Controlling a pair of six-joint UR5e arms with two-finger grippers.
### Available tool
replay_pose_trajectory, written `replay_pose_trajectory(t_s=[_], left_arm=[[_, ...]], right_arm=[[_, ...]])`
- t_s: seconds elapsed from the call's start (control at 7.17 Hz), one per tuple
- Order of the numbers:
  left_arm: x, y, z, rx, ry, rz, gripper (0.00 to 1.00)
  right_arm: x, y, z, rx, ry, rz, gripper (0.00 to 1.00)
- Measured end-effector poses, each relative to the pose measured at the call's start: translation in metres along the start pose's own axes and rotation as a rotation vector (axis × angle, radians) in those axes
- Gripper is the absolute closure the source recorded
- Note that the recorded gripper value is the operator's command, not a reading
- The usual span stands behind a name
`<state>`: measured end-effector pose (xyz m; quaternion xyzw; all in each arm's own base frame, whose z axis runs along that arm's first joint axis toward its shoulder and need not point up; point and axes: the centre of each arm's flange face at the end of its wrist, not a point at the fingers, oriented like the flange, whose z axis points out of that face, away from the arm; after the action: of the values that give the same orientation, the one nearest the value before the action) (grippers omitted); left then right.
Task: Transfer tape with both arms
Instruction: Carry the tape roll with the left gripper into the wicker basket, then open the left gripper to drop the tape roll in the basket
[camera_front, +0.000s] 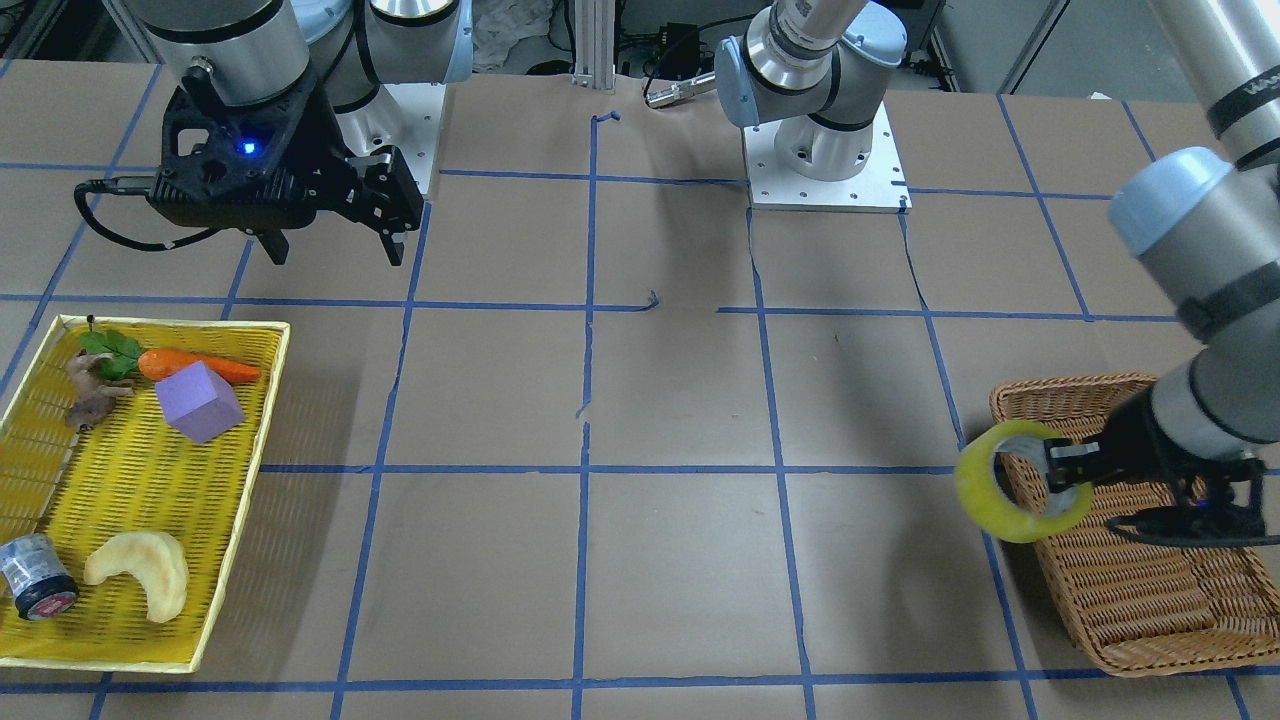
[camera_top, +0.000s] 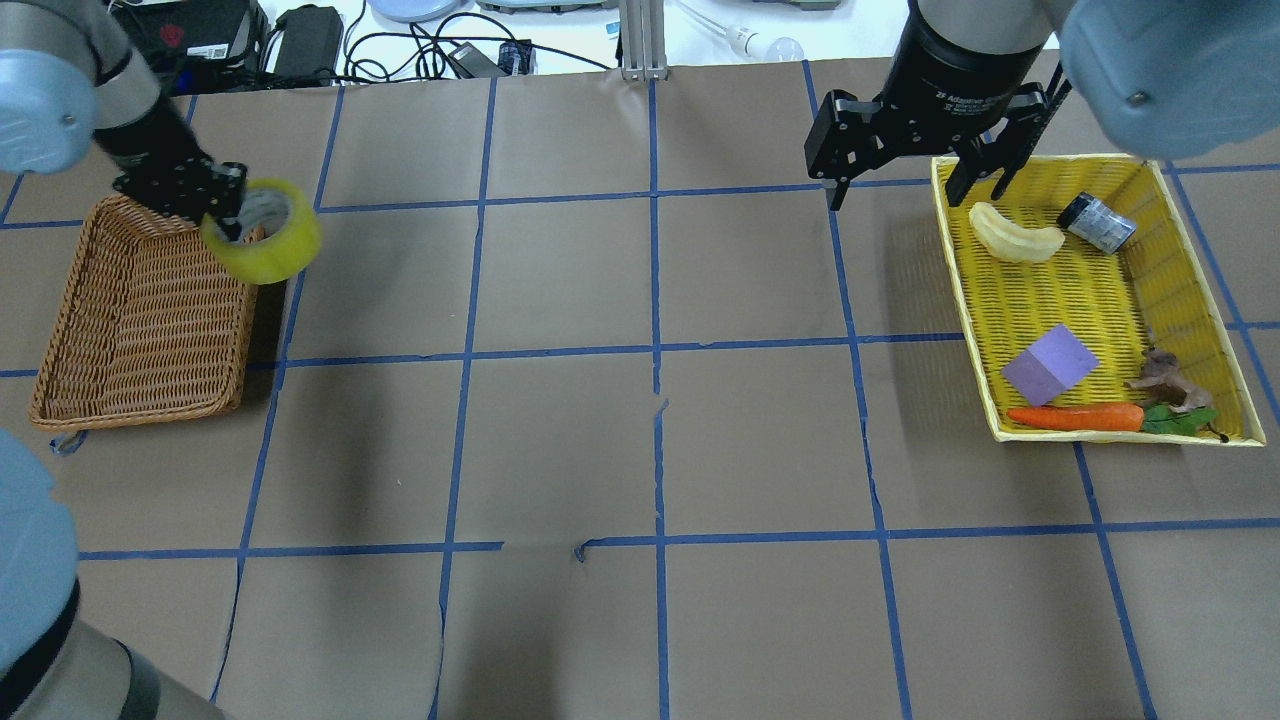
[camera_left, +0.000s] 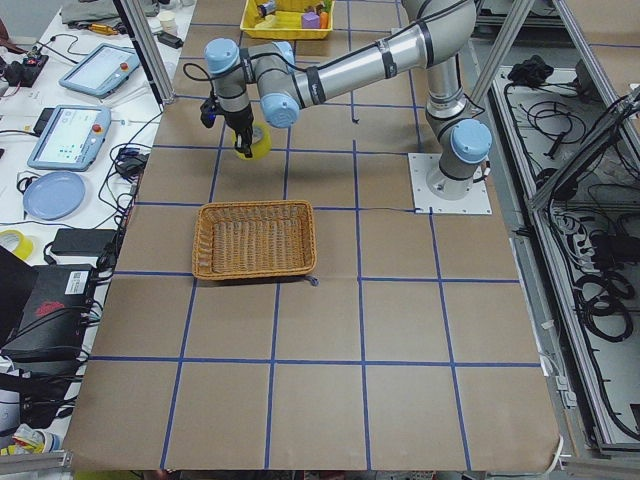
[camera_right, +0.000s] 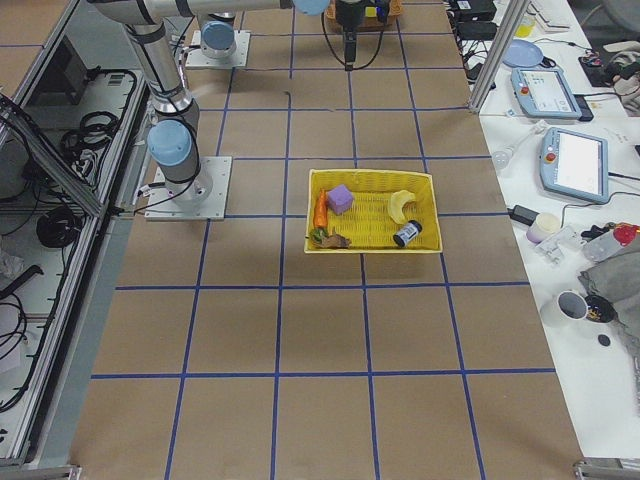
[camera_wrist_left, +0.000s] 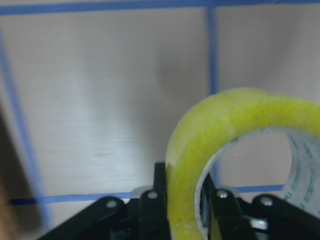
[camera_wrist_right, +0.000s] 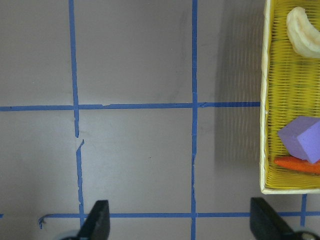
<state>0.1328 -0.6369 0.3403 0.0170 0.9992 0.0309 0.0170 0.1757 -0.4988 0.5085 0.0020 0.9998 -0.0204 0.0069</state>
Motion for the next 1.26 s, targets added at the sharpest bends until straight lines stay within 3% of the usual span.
replay_pose_trajectory(t_s=[0.28, 0.56, 0.7, 0.84, 0.98, 1.26], left_arm=[[-0.092, 0.024, 0.029, 0.029, -0.014, 0.064, 1.00], [-0.130, 0.036, 0.080, 0.090, -0.057, 0.063, 1.00], [-0.134, 0.037, 0.104, 0.115, -0.076, 0.058, 0.80], [-0.135, 0.036, 0.122, 0.125, -0.084, 0.055, 0.14], [-0.136, 0.035, 0.130, 0.137, -0.093, 0.053, 0.00], [-0.134, 0.033, 0.106, 0.182, -0.135, 0.046, 0.00]], right_arm=[[0.000, 0.000, 0.000, 0.000, 0.000, 0.000, 0.00], [0.000, 0.000, 0.000, -0.001, 0.000, 0.000, 0.00], [0.000, 0.000, 0.000, 0.000, -0.001, 0.000, 0.00], [0.000, 0.000, 0.000, 0.000, -0.001, 0.000, 0.00], [0.000, 0.000, 0.000, 0.000, -0.001, 0.000, 0.00], [0.000, 0.000, 0.000, -0.001, 0.000, 0.000, 0.00]])
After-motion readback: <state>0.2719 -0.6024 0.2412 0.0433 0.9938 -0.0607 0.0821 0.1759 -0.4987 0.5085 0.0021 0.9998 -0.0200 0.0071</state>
